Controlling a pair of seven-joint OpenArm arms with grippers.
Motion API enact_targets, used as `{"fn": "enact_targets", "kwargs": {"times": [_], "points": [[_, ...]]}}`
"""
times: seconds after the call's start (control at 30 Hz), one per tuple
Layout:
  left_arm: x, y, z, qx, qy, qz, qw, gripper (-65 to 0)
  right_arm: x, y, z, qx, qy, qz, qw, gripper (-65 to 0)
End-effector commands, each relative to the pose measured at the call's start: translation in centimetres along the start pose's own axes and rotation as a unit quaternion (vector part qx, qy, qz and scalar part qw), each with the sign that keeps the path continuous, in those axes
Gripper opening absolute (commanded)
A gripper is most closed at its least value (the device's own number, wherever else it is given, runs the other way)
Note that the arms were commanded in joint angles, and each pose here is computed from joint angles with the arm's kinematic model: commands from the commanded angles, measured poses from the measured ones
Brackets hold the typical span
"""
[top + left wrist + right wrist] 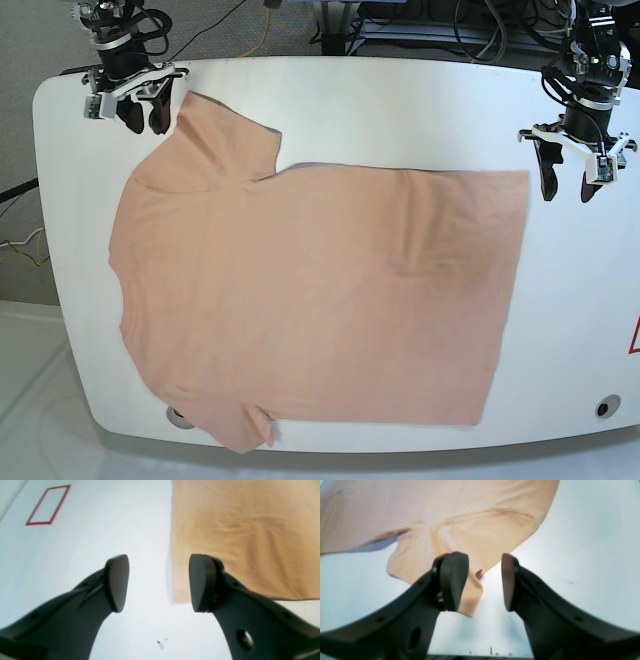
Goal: Fold the T-shirt properly
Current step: 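Move both grippers down toward the shoulder corners of the peach T-shirt, then close both grippers on the shirt's shoulder edges near the collar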
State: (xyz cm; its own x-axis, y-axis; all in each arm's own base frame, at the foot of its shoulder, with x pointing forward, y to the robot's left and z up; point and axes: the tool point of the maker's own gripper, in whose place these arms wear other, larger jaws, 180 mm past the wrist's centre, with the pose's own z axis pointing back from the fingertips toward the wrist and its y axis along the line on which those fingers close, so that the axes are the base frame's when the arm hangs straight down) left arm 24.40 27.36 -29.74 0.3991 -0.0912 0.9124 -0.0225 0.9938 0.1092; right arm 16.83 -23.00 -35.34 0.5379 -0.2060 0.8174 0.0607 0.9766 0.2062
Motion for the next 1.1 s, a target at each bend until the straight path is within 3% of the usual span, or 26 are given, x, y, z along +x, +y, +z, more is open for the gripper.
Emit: {"fn": "enact_targets", "kwargs": {"times": [0.0, 0.2, 0.53, 0.73, 1.07], "points": [[1.4, 0.3, -0.1, 0.001, -0.023, 0.000, 1.000, -34.4, 0.5, -0.2, 0.1, 0.003, -0.003, 0.001, 1.0000, -39.4], [-1.1, 0.9, -1.1, -0.005, 0.011, 0.012, 1.000, -33.8, -0.4, -0.1, -0.6, 0.016, 0.024, 0.008, 0.9995, -38.4], [-5.6, 0.7, -1.7, -0.043, 0.069, 0.022, 0.996, -35.6, -1.4, 0.2, -2.0, 0.046, 0.031, 0.007, 0.9984, -38.6], [-6.1, 0.8, -1.6, -0.041, 0.076, 0.025, 0.996, -36.0, -2.0, 0.0, -2.5, 0.050, 0.033, -0.006, 0.9982, -38.9], [-4.8, 1.4, -2.1, -0.003, 0.056, 0.017, 0.998, -33.9, -4.9, -0.3, -3.2, 0.052, 0.086, -0.092, 0.9907, -38.4]]}}
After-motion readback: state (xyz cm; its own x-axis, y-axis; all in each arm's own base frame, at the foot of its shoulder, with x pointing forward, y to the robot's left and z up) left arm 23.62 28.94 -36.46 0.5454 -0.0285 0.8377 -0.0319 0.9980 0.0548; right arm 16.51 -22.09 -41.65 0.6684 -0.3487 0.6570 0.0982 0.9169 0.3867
